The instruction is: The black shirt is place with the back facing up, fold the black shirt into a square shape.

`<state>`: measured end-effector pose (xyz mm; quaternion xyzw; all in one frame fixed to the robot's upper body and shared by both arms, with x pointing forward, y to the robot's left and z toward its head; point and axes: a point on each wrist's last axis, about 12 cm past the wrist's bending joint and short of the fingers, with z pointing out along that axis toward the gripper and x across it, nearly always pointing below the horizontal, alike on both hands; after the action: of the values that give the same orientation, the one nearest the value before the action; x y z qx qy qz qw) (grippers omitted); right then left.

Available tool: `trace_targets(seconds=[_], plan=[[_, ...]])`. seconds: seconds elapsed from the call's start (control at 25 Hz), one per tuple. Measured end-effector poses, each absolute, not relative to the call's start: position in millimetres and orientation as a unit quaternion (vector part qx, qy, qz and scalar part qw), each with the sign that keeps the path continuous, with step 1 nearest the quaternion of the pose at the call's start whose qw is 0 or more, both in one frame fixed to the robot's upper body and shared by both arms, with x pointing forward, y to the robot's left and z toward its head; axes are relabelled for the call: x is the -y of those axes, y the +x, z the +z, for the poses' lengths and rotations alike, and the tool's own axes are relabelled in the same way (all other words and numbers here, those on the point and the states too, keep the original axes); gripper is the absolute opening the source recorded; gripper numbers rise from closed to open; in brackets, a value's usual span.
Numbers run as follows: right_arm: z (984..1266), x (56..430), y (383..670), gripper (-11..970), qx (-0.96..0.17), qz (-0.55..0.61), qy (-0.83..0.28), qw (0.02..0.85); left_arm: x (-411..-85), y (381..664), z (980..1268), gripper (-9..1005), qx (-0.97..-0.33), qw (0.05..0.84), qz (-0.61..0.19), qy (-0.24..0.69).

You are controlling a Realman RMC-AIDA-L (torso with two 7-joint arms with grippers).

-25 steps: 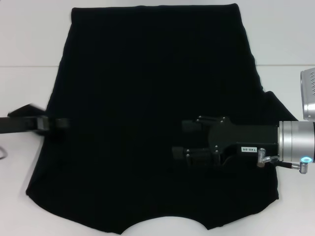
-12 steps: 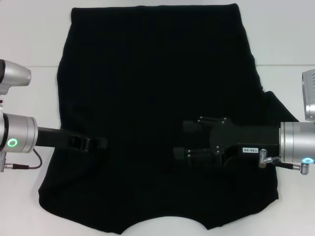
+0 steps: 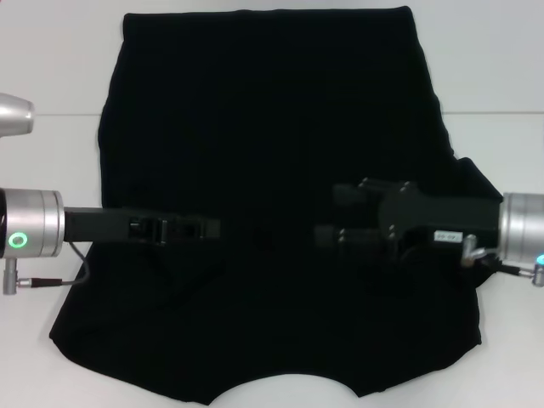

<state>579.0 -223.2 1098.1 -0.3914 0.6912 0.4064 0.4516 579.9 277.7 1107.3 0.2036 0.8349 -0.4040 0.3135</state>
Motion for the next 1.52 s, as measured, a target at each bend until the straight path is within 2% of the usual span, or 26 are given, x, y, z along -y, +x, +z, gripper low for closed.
trace_targets(seconds=[0.2, 0.24, 0.4, 0.6, 0.84, 1.16, 1.52], plan=[[1103.3, 246.8, 591.5, 883, -0.730, 0.387, -0.338, 0.451, -273.7, 566.2, 1111.5, 358, -0.789, 0.342, -0.462, 0.217], [1103.9, 252.4, 595.3, 883, -0.744, 0.379, -0.322, 0.446, -273.4, 559.2, 1115.0, 383, -0.760, 0.366, -0.486, 0.229], [1109.4, 270.4, 606.7, 883, -0.796, 0.359, -0.267, 0.408, -270.5, 545.6, 1116.4, 622, -0.713, 0.392, -0.513, 0.273], [1116.3, 285.7, 613.2, 883, -0.849, 0.330, -0.206, 0.357, -262.2, 529.9, 1111.0, 843, -0.658, 0.419, -0.523, 0.343], [1121.6, 315.1, 613.4, 883, -0.890, 0.293, -0.122, 0.328, -257.1, 522.5, 1103.9, 948, -0.638, 0.435, -0.509, 0.379], [1119.0, 357.9, 607.7, 883, -0.914, 0.243, -0.022, 0.323, -250.2, 522.4, 1099.3, 937, -0.643, 0.406, -0.496, 0.419], [1110.3, 365.2, 604.7, 884, -0.937, 0.206, 0.006, 0.282, -238.6, 519.7, 1094.5, 933, -0.636, 0.364, -0.486, 0.476]])
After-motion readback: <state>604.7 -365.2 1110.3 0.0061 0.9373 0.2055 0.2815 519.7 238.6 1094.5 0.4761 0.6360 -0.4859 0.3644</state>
